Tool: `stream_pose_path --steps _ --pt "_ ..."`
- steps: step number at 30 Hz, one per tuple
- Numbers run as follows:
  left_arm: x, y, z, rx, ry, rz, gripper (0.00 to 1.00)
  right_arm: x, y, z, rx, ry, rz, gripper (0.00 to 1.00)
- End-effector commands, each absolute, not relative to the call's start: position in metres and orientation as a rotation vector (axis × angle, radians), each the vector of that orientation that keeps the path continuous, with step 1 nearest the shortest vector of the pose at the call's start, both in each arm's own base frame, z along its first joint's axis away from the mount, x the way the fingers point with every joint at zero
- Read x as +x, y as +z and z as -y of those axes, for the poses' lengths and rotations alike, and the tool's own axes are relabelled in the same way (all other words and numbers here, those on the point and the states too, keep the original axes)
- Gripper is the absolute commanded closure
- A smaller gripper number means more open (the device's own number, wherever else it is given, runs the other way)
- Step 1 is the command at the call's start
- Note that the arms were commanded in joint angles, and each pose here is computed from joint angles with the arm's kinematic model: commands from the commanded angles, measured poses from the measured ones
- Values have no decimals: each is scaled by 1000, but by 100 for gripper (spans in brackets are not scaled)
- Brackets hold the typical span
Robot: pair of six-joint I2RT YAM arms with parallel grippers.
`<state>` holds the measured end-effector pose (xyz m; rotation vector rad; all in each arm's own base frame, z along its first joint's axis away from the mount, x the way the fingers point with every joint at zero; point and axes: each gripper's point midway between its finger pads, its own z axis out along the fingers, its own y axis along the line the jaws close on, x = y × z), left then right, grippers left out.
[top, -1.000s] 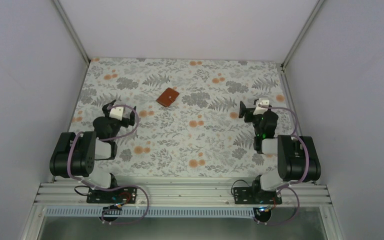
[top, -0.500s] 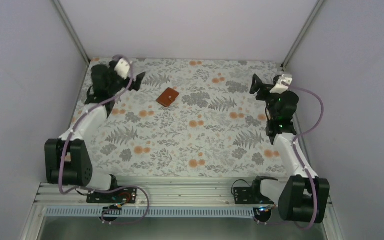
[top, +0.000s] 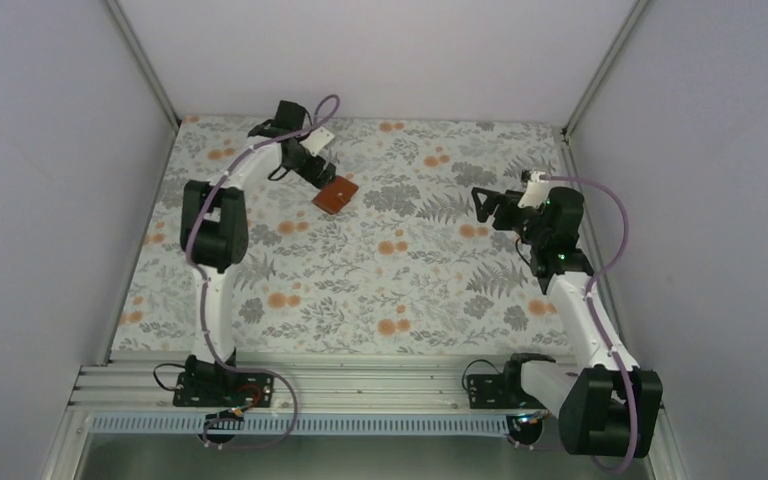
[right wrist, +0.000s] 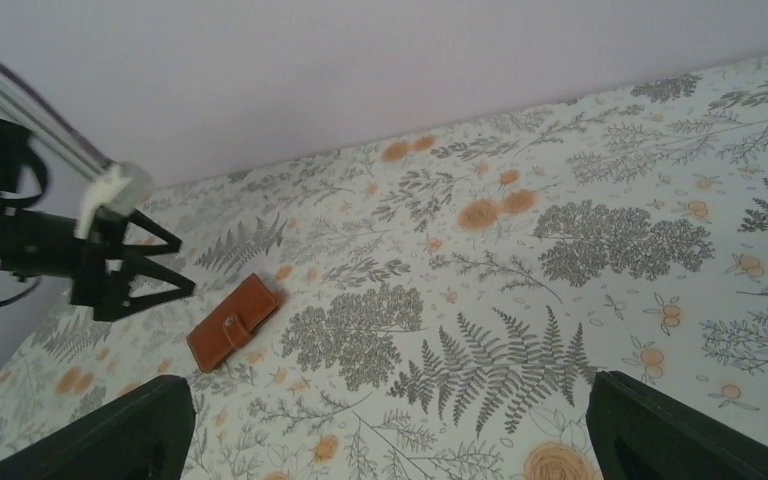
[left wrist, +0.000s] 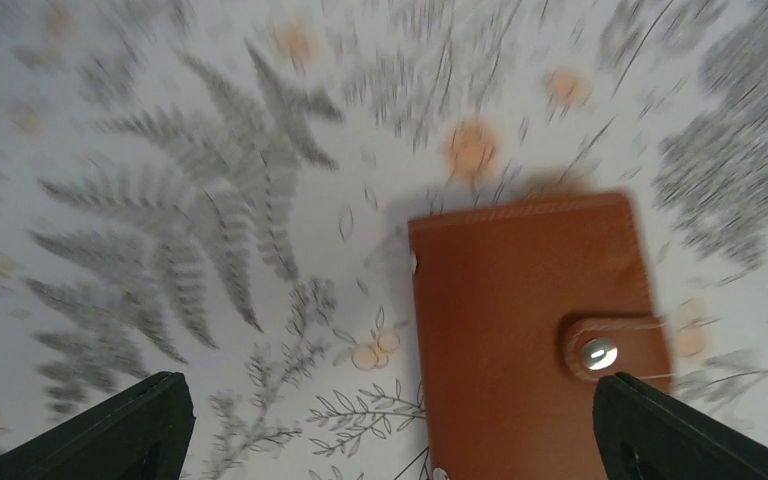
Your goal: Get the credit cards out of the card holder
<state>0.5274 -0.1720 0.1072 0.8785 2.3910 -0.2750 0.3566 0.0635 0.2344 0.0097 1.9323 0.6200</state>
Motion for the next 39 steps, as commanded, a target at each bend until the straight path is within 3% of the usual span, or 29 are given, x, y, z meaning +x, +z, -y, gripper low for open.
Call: stream_pose_path --steps 1,9,21,32,39 --pt "511 58 161 942 -220 -2577 0 345 237 -71 -46 622 -1956 1" --pt "492 16 163 1025 -291 -2636 1 350 229 -72 -72 619 -1979 1" --pt "440 21 198 1228 -439 -2585 18 355 224 -75 -83 634 -1999 1" --pt "414 6 207 1264 -524 -2605 47 353 228 -74 -89 624 -1993 1" --pt "406 15 217 1261 -637 -2572 79 348 231 -79 -100 659 -1999 1"
